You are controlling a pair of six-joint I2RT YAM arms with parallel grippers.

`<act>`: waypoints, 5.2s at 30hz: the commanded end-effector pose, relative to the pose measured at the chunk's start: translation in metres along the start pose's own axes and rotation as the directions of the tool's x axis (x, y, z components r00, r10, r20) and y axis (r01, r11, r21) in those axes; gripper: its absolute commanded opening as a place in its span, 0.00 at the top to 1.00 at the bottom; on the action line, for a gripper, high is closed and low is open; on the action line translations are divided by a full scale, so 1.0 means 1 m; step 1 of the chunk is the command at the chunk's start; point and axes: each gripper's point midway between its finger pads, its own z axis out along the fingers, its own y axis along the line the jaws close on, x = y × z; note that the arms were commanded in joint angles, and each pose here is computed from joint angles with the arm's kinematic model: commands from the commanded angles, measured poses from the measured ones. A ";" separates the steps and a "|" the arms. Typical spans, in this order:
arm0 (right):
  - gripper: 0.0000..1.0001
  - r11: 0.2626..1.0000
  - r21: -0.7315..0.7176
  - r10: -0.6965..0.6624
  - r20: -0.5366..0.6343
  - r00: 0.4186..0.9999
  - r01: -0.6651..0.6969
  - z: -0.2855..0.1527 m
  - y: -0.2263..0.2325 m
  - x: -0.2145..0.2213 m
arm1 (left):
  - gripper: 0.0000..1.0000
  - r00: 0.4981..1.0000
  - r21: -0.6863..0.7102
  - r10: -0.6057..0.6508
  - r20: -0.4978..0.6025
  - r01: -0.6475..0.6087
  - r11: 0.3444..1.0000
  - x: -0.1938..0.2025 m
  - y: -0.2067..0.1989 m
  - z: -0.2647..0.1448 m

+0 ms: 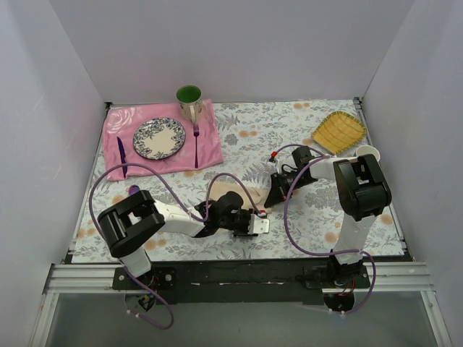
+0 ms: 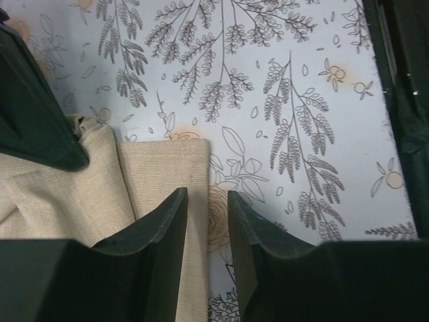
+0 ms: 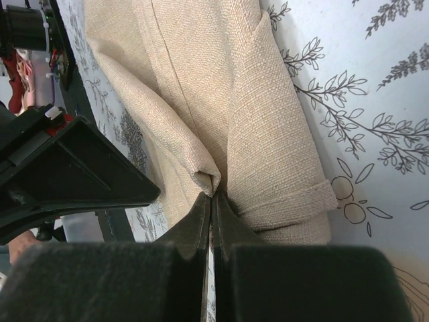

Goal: Fold the napkin into a case and place the utensils inside
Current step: Pick up the 2/3-rectangle-folded napkin from the center of the board.

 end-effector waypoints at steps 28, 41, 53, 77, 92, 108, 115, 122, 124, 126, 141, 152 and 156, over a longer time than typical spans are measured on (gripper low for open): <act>0.99 0.999 0.003 -0.040 -0.011 0.999 0.040 0.001 -0.003 -0.007 | 0.88 0.972 0.038 -0.205 0.112 0.202 0.979 -0.051 0.040 -0.014; 0.99 0.999 0.002 -0.037 -0.014 0.999 0.037 0.001 -0.003 -0.005 | 0.64 0.968 0.058 -0.247 -0.043 0.249 0.967 -0.009 0.024 0.012; 0.99 0.999 0.005 -0.042 -0.015 0.999 0.042 0.001 -0.005 -0.006 | 0.93 0.971 0.067 -0.212 -0.114 0.221 0.973 0.014 0.018 0.016; 0.79 0.998 0.011 -0.057 -0.015 0.998 0.058 0.000 -0.004 -0.005 | 1.00 0.756 0.128 -0.654 0.004 0.649 0.750 -0.005 0.089 -0.007; 0.55 0.998 -0.007 -0.064 -0.013 0.998 0.064 0.000 0.001 -0.006 | 1.00 0.592 0.180 -0.806 -0.023 0.795 0.579 0.025 0.106 -0.005; 0.71 0.991 0.085 -0.103 -0.043 0.994 0.107 0.007 -0.011 -0.006 | 1.00 0.473 0.183 -0.881 -0.024 0.868 0.461 0.018 0.118 -0.006; 0.89 0.992 0.087 -0.088 -0.046 0.995 0.092 0.009 -0.013 -0.004 | 1.00 0.388 0.162 -0.921 -0.037 0.912 0.378 0.018 0.123 -0.002; 0.99 0.993 0.090 -0.067 -0.052 0.996 0.071 0.010 -0.015 -0.003 | 0.57 0.471 0.241 -0.875 0.113 0.841 0.484 -0.026 0.136 -0.042; 0.99 0.993 0.090 -0.066 -0.050 0.997 0.071 0.010 -0.016 -0.005 | 0.49 0.522 0.212 -0.836 0.169 0.809 0.548 -0.036 0.139 -0.061; 0.99 0.994 0.089 -0.063 -0.049 0.997 0.067 0.010 -0.016 -0.005 | 0.45 0.569 0.166 -0.802 0.182 0.786 0.595 -0.031 0.136 -0.067; 0.99 0.995 0.069 -0.067 -0.031 0.997 0.069 0.011 -0.013 -0.008 | 0.32 0.814 0.057 -0.566 0.133 0.564 0.824 0.012 0.132 -0.042; 0.99 0.996 0.063 -0.069 -0.035 0.997 0.071 0.011 -0.012 -0.007 | 0.41 0.816 0.114 -0.573 0.075 0.564 0.818 0.016 0.114 -0.015; 0.99 0.995 0.061 -0.076 -0.038 0.996 0.078 0.010 -0.011 -0.006 | 0.55 0.811 0.107 -0.579 0.088 0.570 0.815 0.013 0.121 -0.014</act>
